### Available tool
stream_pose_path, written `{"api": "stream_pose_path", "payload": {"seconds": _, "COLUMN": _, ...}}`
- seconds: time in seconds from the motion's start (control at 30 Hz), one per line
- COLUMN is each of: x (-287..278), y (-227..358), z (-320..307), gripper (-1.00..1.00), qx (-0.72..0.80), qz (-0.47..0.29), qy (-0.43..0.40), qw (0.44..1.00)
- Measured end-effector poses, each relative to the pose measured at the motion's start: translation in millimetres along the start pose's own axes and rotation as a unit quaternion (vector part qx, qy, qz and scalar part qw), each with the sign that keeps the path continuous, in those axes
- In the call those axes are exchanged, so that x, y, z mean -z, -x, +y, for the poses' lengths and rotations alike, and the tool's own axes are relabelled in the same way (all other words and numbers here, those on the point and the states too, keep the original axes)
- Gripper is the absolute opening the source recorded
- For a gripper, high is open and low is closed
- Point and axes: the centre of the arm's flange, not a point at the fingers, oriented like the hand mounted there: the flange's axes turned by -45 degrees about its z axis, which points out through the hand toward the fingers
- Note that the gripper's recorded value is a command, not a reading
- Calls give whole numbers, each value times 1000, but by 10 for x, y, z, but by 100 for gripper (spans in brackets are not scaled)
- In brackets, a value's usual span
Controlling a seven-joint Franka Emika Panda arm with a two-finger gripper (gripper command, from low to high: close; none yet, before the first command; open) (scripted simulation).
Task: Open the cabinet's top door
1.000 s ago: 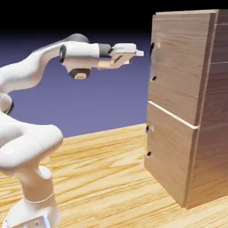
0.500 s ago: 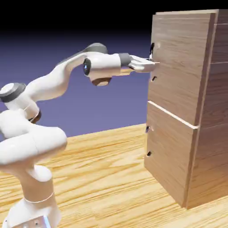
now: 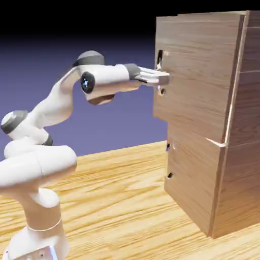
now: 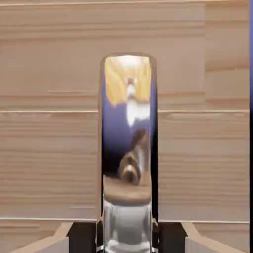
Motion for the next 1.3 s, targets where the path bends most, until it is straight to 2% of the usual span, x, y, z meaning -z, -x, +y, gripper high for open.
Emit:
{"api": "stream_pose_path", "payload": {"seconds": 0.63, "x": 838, "y": -3, "z": -685, "gripper": -100, "qx": -1, "qz": -2, "qy": 180, "qw": 984}}
{"api": "stream_pose_path", "payload": {"seconds": 0.9, "x": 855, "y": 10, "z": -696, "gripper": -100, "qx": 0, "qz": -3, "qy": 183, "qw": 983}}
{"api": "stream_pose_path", "payload": {"seconds": 1.3, "x": 1292, "y": 9, "z": -1409, "gripper": -100, "qx": 1, "qz": -1, "qy": 318, "qw": 948}}
